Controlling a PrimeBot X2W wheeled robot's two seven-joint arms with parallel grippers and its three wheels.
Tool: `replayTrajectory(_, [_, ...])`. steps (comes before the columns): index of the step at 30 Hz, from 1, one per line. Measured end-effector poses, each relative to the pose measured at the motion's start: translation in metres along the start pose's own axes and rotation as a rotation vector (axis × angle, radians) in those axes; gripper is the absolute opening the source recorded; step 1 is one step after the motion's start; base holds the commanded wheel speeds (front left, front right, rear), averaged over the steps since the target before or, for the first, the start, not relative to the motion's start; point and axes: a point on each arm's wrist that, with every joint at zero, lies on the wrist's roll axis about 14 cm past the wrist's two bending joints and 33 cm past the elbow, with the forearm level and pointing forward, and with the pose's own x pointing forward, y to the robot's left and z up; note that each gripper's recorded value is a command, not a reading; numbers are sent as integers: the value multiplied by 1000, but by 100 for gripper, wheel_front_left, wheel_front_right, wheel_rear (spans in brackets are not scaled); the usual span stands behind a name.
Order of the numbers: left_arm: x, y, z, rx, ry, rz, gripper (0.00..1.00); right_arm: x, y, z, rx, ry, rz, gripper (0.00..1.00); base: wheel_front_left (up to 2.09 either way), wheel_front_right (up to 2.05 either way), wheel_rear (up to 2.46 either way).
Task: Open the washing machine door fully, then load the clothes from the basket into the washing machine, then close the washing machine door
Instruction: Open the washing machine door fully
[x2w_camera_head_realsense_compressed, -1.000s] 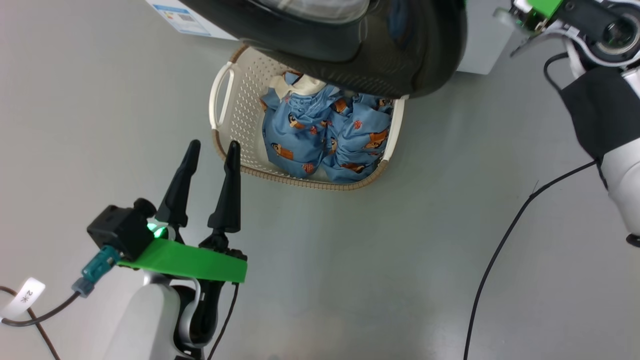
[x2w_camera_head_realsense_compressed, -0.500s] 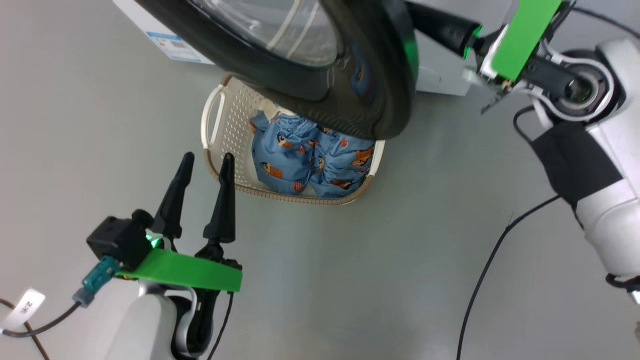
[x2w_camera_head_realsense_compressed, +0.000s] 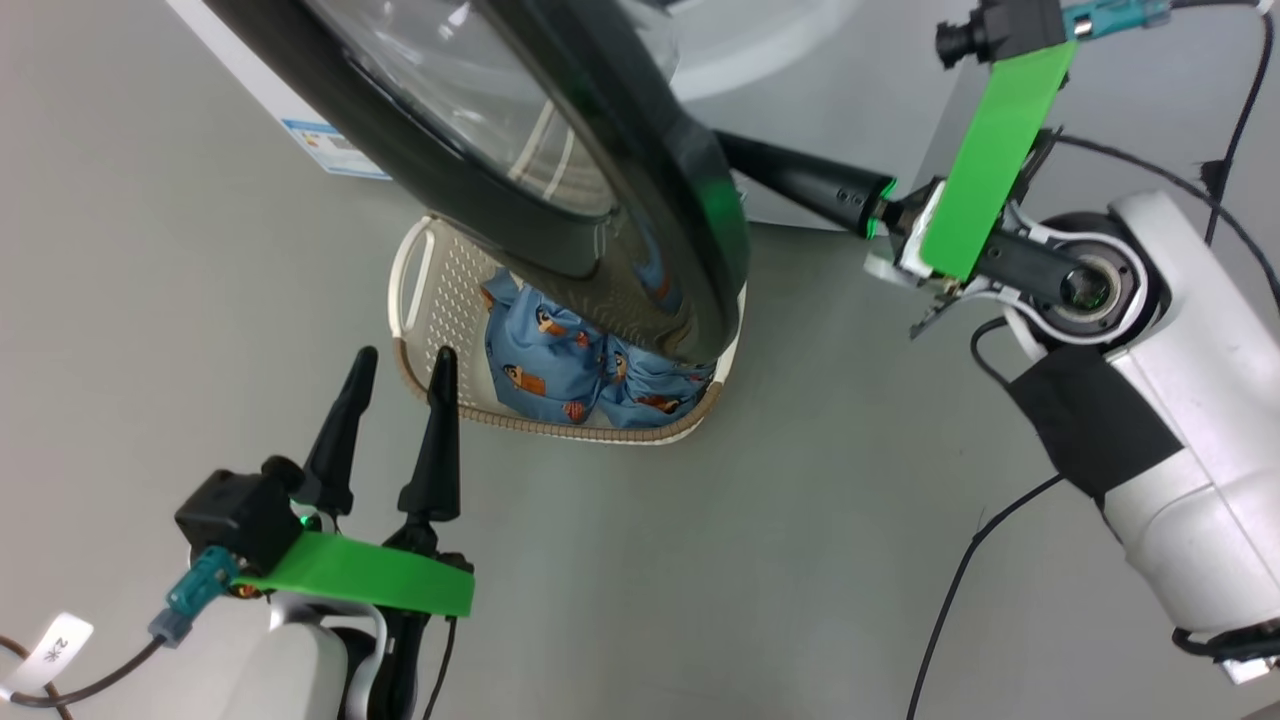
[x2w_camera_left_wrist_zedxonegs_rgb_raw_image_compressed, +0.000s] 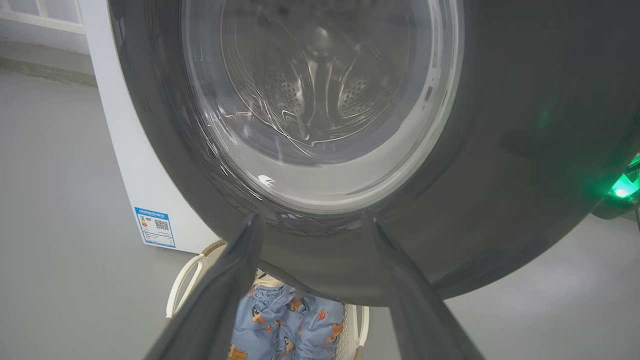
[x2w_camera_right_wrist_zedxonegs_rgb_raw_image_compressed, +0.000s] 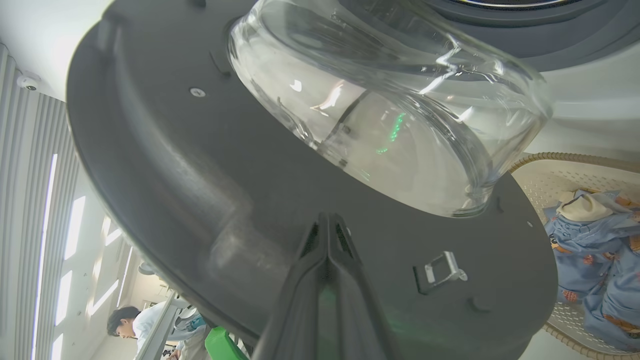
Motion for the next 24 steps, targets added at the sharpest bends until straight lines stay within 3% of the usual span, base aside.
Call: replayTrajectory(24, [-30,9,19,24,-36,41,100,18,41,-67,8,147,82,0,0,0,0])
